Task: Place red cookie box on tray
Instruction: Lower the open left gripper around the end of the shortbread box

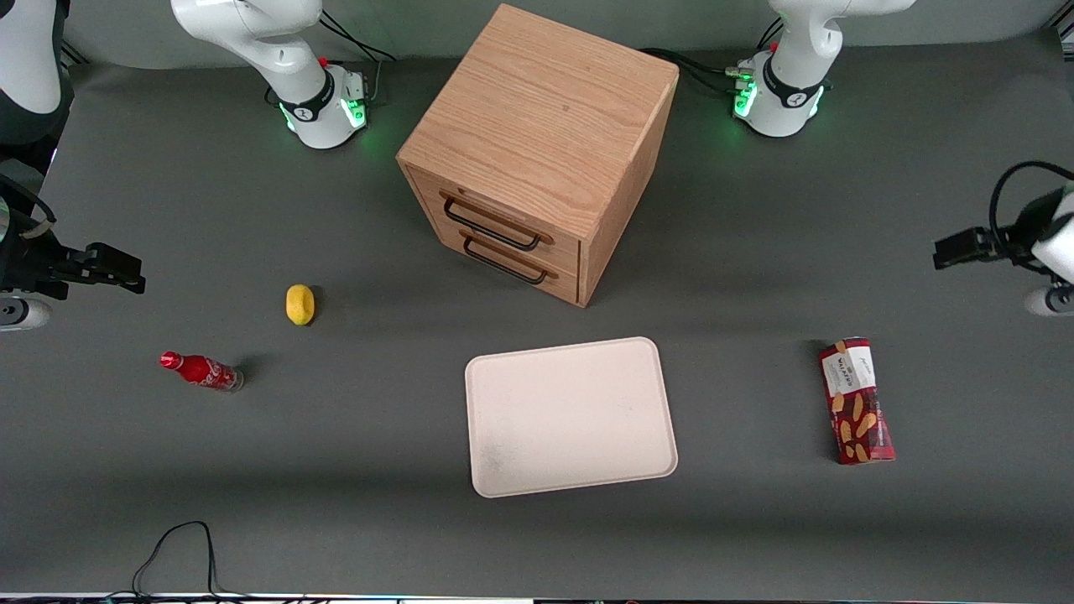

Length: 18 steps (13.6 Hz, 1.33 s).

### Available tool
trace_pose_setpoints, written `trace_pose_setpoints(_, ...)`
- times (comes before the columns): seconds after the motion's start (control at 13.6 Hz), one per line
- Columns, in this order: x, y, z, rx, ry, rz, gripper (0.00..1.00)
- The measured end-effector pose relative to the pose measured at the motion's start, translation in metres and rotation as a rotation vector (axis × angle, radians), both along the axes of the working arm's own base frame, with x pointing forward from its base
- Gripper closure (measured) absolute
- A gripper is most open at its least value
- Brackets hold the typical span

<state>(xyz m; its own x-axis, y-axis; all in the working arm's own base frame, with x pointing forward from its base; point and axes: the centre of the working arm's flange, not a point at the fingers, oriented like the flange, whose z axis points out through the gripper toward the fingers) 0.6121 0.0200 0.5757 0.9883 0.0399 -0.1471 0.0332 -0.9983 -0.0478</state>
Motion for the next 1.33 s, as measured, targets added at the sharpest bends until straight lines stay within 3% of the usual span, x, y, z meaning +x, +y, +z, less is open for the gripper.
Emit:
trace_pose_setpoints(0.22,0.059,0.003,-0.027,0.009,-0.015,0.006,0.0)
trace_pose_setpoints(0.44,0.095,0.019,-0.078,-0.029,-0.023,0.034,0.0)
trace_pose_setpoints(0.96,0.144,0.024,-0.19,-0.029,-0.119,0.035,0.01)
trace_pose_setpoints(1.33,0.143,0.021,-0.293,-0.03,-0.072,0.03,0.01)
